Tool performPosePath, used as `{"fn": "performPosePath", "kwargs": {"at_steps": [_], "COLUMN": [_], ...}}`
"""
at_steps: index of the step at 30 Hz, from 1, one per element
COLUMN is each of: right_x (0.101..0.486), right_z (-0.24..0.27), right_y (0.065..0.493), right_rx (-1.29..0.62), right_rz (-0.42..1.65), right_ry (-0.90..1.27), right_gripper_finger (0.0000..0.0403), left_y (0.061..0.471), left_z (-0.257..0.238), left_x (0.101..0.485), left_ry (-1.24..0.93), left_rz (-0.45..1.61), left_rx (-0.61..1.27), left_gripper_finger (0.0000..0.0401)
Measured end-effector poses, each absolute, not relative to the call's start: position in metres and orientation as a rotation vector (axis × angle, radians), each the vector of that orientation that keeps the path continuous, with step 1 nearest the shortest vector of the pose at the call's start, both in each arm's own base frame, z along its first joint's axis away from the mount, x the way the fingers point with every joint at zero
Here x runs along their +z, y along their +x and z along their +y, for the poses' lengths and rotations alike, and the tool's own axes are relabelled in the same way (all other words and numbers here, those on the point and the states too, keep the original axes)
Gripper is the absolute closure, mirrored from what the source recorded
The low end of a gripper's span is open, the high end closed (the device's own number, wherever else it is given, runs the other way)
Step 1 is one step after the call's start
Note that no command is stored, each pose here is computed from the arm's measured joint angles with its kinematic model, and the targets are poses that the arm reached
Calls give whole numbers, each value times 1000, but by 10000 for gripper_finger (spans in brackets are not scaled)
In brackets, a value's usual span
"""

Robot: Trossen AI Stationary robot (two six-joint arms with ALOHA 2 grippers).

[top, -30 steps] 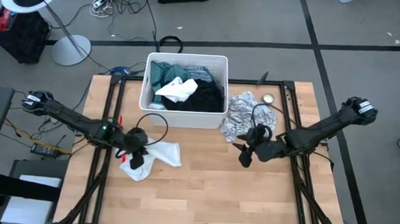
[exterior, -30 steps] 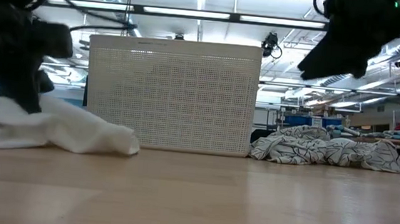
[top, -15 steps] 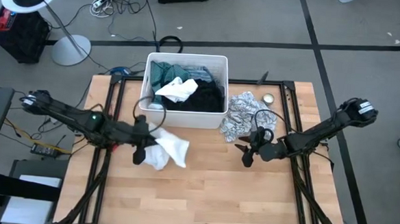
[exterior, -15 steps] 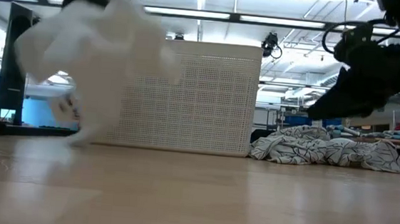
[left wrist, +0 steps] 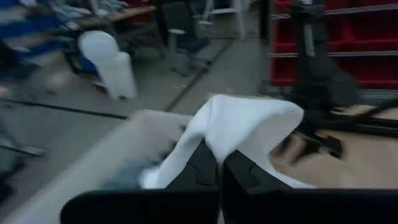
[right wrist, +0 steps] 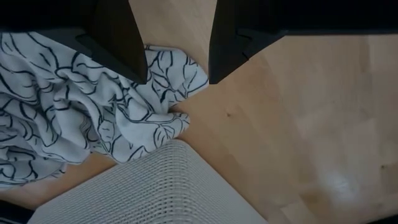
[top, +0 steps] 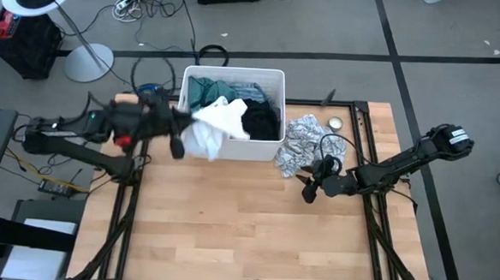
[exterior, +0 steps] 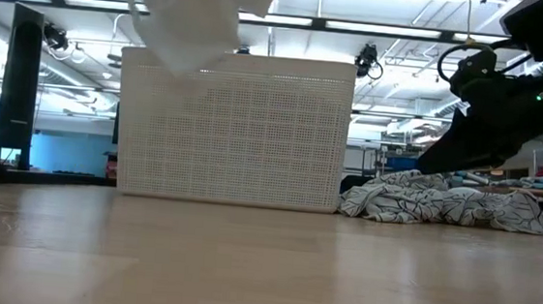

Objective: Sort clothes
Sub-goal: Put the white underwear into the laundry bin

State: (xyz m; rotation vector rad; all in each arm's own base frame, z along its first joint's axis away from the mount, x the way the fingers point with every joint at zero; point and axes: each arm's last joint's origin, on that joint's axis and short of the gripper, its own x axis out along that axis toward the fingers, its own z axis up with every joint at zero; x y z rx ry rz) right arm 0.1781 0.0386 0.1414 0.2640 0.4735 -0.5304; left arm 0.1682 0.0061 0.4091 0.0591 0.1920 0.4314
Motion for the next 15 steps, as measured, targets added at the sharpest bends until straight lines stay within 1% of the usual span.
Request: {"fn": "performPosePath", "kwargs": {"at_steps": [8, 12, 15], "right_x": [141, 141, 141], "right_z": [38, 38, 38], "right_y": [178, 178, 178], "right_rx": [-532, -532, -529], "right_rz": [474, 475, 478], "right_ry": [263, 261, 251], "right_gripper_finger": [231, 231, 231], "left_y": [190, 204, 212], "left_z": [49, 75, 94], "left_x": [451, 455, 446], "left_ry": [187, 204, 194], "left_rz": [191, 233, 297], "left_rx": [612, 701, 761], "left_gripper_finger": [401, 401, 401]}}
